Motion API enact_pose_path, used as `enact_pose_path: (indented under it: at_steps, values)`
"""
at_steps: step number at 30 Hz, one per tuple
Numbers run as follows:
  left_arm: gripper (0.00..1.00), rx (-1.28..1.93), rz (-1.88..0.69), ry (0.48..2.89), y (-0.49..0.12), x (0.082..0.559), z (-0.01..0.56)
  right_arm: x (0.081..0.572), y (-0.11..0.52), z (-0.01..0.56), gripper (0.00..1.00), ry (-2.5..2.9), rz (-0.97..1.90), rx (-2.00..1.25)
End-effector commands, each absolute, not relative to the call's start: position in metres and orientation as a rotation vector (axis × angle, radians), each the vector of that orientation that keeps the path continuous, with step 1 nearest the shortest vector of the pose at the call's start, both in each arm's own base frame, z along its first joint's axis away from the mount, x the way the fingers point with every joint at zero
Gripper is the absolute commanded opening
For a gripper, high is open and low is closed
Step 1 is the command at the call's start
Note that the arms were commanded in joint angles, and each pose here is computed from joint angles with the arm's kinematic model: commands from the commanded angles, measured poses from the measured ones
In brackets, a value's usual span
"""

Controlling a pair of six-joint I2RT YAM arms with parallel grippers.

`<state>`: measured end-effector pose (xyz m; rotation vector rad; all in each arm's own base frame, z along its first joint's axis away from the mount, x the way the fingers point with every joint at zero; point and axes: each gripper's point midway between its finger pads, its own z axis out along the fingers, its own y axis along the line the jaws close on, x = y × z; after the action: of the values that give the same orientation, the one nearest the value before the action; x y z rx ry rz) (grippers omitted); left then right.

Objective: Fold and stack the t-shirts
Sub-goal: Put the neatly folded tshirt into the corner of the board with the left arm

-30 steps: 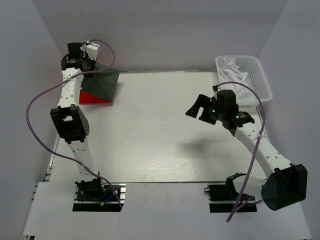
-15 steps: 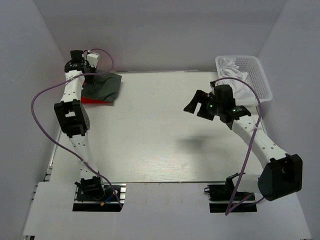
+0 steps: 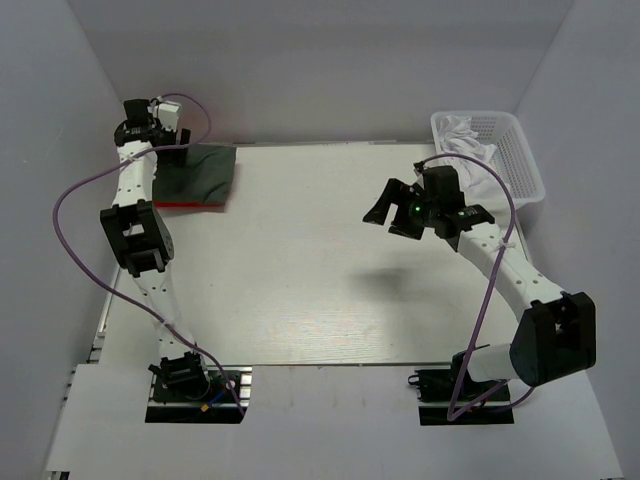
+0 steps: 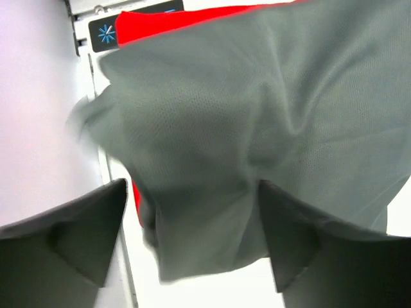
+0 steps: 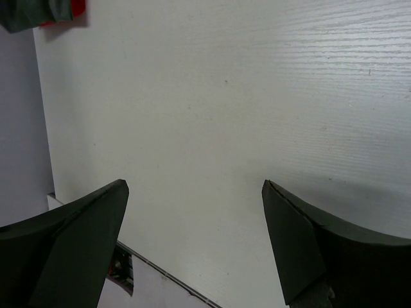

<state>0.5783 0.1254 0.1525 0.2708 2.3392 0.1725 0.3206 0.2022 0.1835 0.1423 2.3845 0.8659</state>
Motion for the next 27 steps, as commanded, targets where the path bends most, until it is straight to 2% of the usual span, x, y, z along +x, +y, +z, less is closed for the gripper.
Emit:
enact_pose_path:
  at_steps: [1,8,10,15,20,21,25,27]
  values:
    - [1.0,0.231,0.219,2.27,0.135,0.588,0.177,0.332,0.208,0.206,0.9,2.323,0.909,0.127]
    - [1.0,0.134,0.22,2.25,0.138,0.592,0.181,0.33,0.211,0.209,0.9,2.318,0.931,0.109]
    - [1.0,0.117,0.221,2.216,0.137,0.593,0.197,0.328,0.209,0.208,0.9,2.314,0.923,0.101]
    - [1.0,0.072,0.112,2.23,0.111,0.582,0.203,0.327,0.206,0.212,0.9,2.287,0.915,0.089]
    - [1.0,0.026,-0.311,2.19,0.031,0.556,0.229,0.323,0.2,0.211,0.9,2.281,0.873,0.075]
    - [1.0,0.042,-0.334,2.126,0.016,0.549,0.258,0.322,0.199,0.211,0.9,2.279,0.865,0.077]
    - [1.0,0.052,-0.412,2.13,-0.055,0.512,0.257,0.313,0.19,0.203,0.9,2.28,0.83,0.07]
    - [1.0,0.114,-0.502,2.137,-0.109,0.49,0.255,0.305,0.187,0.2,0.9,2.275,0.831,0.07]
